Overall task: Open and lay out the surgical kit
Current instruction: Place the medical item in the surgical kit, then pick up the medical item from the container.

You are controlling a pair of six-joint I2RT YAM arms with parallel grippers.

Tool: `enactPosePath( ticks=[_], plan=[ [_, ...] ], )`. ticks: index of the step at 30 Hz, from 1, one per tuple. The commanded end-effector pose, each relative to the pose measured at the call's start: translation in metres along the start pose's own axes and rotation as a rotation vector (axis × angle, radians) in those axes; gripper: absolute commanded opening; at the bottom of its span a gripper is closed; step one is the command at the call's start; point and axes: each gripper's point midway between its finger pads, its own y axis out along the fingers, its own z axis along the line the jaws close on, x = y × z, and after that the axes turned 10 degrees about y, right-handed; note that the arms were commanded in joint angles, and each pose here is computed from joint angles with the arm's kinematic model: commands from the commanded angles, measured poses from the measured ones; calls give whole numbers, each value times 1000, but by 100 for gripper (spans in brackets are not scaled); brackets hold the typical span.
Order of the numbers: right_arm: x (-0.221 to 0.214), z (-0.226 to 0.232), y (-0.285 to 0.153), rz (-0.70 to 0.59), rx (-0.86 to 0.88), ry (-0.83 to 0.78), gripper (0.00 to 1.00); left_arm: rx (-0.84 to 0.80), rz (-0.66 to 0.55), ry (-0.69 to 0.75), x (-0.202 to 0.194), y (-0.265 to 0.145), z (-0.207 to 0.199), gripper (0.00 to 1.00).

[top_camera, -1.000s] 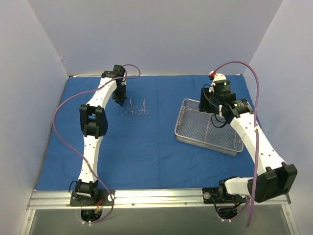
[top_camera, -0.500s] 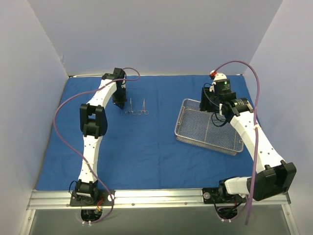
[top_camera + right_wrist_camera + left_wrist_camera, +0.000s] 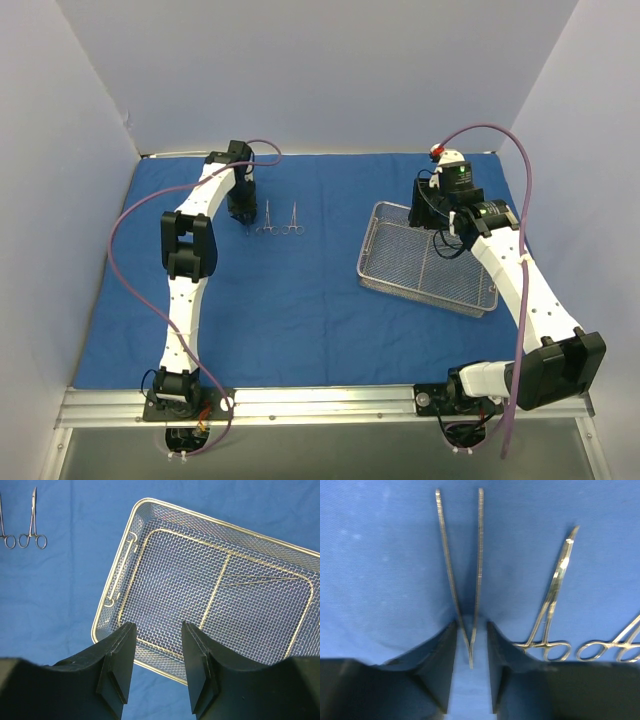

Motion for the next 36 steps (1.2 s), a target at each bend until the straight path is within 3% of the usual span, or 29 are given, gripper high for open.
enactPosePath(
  ticks=[1, 7, 11, 13, 17, 23, 36],
  plan=[
    [14, 3, -11, -40, 13, 28, 41, -12, -48, -13, 11, -12, 1, 42],
    [19, -11, 5, -45, -41, 98, 44, -12, -101, -15, 19, -48, 2, 68],
    [1, -67, 40, 38, -212, 244, 43, -11, -167, -48, 21, -98, 3, 70],
    [-11, -116, 51, 81, -315, 374, 36, -62, -212, -40, 22, -114, -9, 70],
    [-28, -164, 75, 121, -429, 548, 35, -169, -233, 20, -12, -145, -47, 70],
    [-36, -193, 107, 120, -538, 593, 44, -308, -271, 133, -52, -175, -99, 70],
    [-56, -210, 127, 89, -640, 697, 50, -336, -303, 157, -73, -193, -94, 70]
  ],
)
